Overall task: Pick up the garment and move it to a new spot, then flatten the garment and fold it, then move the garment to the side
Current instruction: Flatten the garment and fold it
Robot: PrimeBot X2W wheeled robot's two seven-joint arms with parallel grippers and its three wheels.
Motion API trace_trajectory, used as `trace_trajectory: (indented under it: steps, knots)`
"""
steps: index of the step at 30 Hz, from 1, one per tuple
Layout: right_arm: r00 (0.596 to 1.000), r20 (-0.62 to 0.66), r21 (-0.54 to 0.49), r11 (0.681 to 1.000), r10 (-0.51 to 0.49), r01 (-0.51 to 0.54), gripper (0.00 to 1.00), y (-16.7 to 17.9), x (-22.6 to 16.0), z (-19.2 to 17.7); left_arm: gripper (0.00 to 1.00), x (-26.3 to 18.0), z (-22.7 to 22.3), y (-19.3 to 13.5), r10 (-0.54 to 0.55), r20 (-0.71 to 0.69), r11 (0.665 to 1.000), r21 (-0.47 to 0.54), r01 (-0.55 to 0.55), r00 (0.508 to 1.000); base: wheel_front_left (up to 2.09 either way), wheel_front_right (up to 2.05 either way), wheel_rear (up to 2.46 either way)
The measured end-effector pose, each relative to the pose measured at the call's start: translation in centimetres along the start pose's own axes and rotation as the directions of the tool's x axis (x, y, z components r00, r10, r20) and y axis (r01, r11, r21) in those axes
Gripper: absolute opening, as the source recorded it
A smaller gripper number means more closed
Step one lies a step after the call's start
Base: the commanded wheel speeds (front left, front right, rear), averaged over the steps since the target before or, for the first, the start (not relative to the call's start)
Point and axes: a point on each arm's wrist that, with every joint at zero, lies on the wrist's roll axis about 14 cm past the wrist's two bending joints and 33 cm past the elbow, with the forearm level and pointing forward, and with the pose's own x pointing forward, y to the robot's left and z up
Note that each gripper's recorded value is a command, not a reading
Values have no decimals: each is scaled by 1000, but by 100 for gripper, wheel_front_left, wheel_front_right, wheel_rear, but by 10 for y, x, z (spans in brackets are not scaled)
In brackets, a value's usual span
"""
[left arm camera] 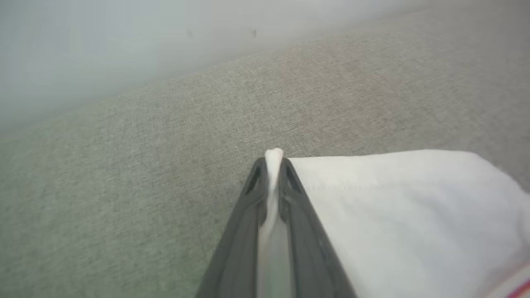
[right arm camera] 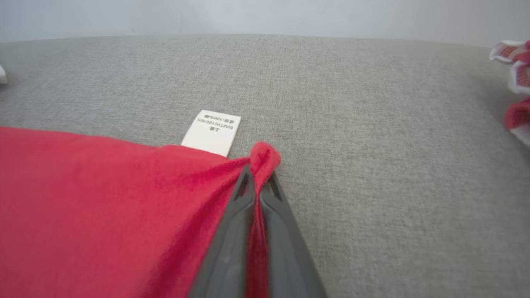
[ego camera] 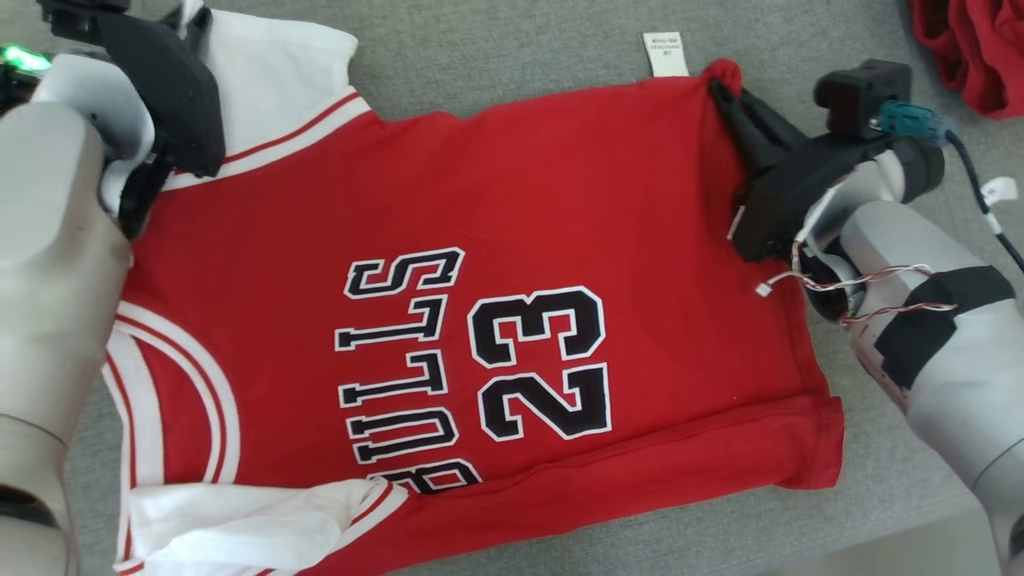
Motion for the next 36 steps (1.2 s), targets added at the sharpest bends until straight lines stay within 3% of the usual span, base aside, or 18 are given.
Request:
trace_trajectory:
  steps: [7, 16, 21, 36]
  knots:
    - [996, 84, 12, 999, -42, 41, 0, -14, -12, 23, 0, -33, 53, 3, 8, 245, 999, -53, 5, 969, 0, 0, 0]
    - [985, 172, 42, 999, -32, 25, 0, -6, -35, 44, 0, -87, 74, -10, -21, 422, 993, -94, 66, 906, 0, 0, 0]
    - [976, 215, 53, 999, -22, 11, 0, 3, -53, 47, 0, -120, 64, -7, -9, 460, 991, -115, 69, 888, 0, 0, 0]
    - [958, 285, 165, 986, -30, -19, 0, 32, -114, 13, 0, -211, -13, -26, 143, 455, 941, -338, 22, 879, 0, 0, 0]
